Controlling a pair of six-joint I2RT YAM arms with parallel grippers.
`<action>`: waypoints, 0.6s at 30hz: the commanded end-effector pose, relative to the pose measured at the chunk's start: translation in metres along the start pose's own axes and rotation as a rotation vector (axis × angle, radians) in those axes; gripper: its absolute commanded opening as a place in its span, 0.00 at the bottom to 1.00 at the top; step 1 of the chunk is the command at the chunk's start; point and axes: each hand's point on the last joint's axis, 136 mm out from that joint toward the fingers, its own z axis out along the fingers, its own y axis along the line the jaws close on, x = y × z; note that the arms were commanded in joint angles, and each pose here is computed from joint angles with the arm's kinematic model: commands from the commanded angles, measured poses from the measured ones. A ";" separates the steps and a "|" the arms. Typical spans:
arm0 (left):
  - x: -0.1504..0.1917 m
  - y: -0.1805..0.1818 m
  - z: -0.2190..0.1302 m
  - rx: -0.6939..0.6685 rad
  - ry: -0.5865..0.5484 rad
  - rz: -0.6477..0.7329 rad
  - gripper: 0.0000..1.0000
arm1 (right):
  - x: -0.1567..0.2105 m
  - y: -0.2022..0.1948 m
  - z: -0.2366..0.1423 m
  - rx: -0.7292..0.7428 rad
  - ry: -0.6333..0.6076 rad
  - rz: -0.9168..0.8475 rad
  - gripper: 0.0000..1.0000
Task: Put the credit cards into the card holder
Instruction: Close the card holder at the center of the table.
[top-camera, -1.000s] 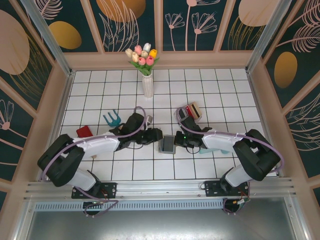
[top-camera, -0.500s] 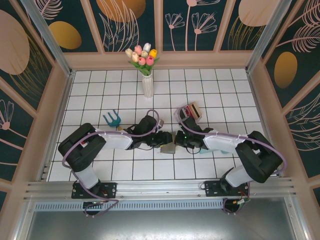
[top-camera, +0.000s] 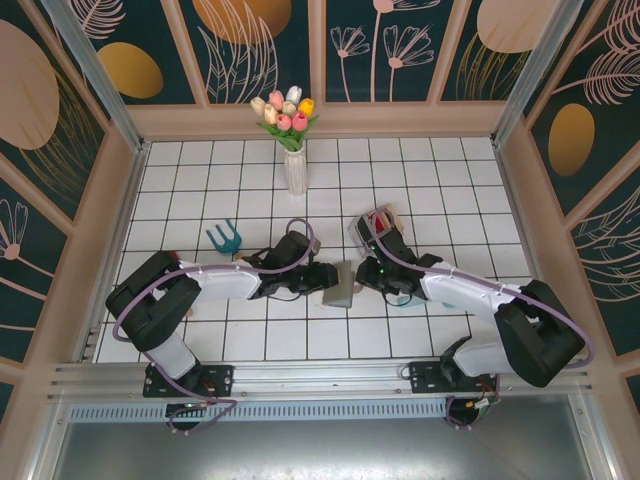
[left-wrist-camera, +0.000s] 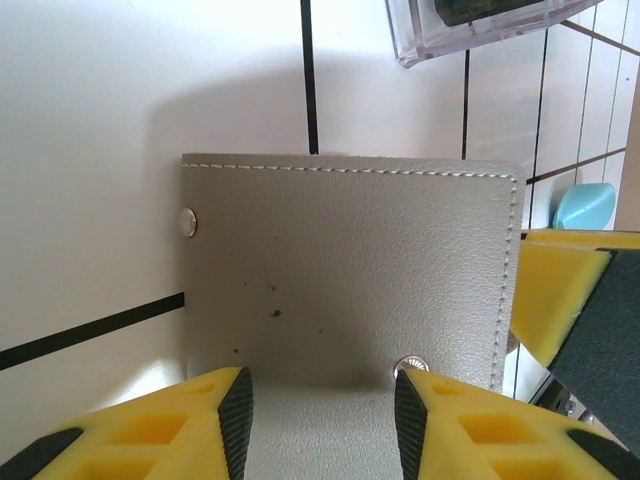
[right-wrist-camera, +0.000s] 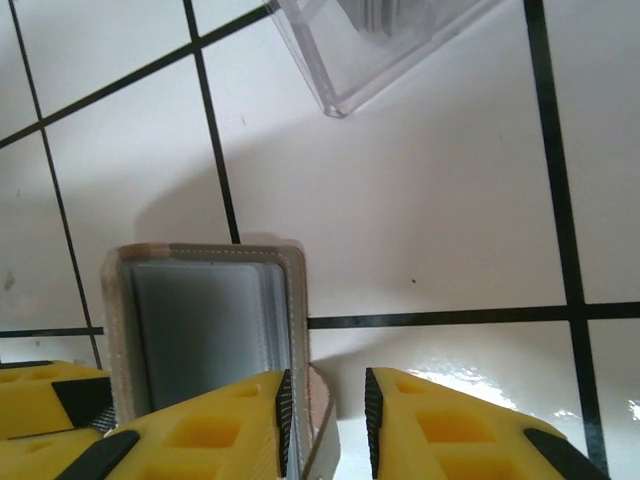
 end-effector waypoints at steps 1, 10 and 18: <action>-0.003 -0.002 0.002 -0.011 0.004 0.023 0.44 | 0.005 -0.006 -0.007 0.019 0.018 -0.015 0.29; -0.001 0.000 0.003 -0.020 0.015 0.024 0.44 | 0.007 0.001 -0.012 -0.030 0.018 -0.018 0.25; -0.001 -0.001 0.004 -0.021 0.017 0.025 0.43 | 0.015 0.000 -0.009 -0.042 0.052 -0.022 0.21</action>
